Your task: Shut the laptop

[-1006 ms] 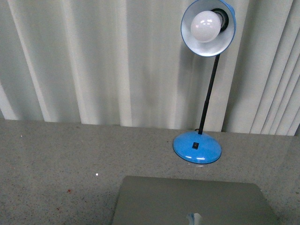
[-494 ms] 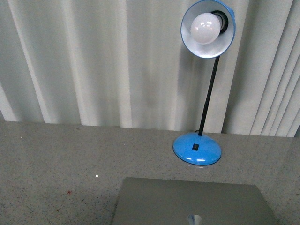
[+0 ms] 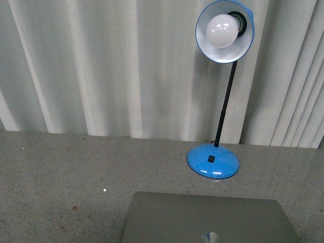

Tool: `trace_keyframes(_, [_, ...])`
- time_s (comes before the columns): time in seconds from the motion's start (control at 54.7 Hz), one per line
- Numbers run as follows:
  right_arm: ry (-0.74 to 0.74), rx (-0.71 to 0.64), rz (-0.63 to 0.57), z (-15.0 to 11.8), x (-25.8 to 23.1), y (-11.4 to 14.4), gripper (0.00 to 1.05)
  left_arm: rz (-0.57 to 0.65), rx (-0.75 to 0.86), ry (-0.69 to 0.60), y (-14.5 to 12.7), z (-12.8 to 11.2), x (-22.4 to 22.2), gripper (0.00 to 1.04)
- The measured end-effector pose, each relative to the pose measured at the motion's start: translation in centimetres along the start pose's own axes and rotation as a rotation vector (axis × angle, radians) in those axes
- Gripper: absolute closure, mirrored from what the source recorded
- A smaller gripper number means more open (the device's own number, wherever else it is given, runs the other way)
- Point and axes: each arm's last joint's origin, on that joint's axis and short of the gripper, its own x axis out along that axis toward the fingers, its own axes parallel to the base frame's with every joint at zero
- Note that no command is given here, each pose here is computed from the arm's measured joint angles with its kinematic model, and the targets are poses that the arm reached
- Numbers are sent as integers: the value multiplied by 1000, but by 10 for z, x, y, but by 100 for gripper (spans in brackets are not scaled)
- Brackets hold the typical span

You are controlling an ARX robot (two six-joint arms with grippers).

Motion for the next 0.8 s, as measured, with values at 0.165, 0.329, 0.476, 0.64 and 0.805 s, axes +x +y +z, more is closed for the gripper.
trace_keyframes(0.165, [0,0,0,0,-3,0,102,0,0,1,0,0,-3,101])
trace_keyframes(0.329, [30,0,1,-4,-10,0,102,-1,0,35,0,-5,-13,101])
trace_keyframes(0.476, [3,0,1,-3,-15,0,102,0,0,6,0,-3,-16,101])
trace_keyframes(0.64, [6,0,1,-3,-15,0,102,0,0,6,0,-3,-16,101])
trace_keyframes(0.805, [6,0,1,-3,-15,0,81,0,0,6,0,-3,-16,88])
